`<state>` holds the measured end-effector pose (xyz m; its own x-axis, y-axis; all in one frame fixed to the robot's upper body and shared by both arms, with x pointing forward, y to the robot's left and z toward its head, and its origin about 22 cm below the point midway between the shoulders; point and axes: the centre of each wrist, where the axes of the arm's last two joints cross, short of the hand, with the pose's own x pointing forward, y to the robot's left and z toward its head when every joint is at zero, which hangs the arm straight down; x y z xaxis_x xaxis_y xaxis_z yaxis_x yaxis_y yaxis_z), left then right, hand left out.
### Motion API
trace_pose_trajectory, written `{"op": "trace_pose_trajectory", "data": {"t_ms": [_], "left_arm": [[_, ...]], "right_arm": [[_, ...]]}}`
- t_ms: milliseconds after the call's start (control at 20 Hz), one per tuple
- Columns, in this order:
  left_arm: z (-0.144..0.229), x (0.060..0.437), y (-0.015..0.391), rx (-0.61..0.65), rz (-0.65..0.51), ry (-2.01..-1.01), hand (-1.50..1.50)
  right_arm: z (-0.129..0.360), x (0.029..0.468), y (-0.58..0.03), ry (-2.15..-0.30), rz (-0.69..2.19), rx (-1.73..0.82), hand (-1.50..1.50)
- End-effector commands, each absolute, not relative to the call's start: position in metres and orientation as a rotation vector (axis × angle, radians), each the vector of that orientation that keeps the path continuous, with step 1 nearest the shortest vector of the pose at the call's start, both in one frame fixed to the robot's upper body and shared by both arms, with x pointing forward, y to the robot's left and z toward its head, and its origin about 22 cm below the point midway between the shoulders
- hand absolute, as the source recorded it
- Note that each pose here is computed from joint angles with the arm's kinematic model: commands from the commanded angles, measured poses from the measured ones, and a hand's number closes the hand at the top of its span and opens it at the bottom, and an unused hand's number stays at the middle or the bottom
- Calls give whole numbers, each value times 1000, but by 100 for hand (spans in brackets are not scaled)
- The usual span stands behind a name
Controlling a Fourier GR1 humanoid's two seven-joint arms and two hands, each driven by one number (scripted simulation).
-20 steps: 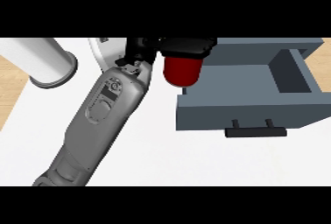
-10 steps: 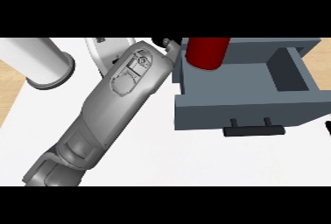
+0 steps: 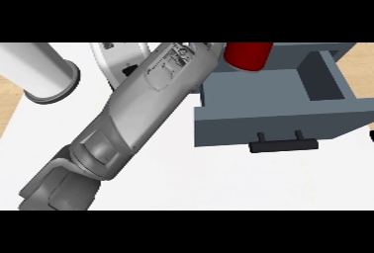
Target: Pick up the can, place it into the drawer and close the drawer
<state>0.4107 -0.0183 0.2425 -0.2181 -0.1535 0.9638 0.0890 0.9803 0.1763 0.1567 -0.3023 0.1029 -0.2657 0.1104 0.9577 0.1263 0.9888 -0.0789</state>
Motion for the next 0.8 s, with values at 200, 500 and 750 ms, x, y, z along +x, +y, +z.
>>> {"op": "trace_pose_trajectory", "data": {"t_ms": [200, 500, 750], "left_arm": [[239, 416, -28, 90, -226, -1724, 150], [212, 425, -19, 147, -258, -1752, 150], [194, 425, -15, 191, -256, -1764, 150]], "right_arm": [[93, 160, -303, -1823, 2, -140, -150], [99, 174, -290, -1848, -6, -151, -150], [103, 178, -293, -1863, 20, -152, -150]]}}
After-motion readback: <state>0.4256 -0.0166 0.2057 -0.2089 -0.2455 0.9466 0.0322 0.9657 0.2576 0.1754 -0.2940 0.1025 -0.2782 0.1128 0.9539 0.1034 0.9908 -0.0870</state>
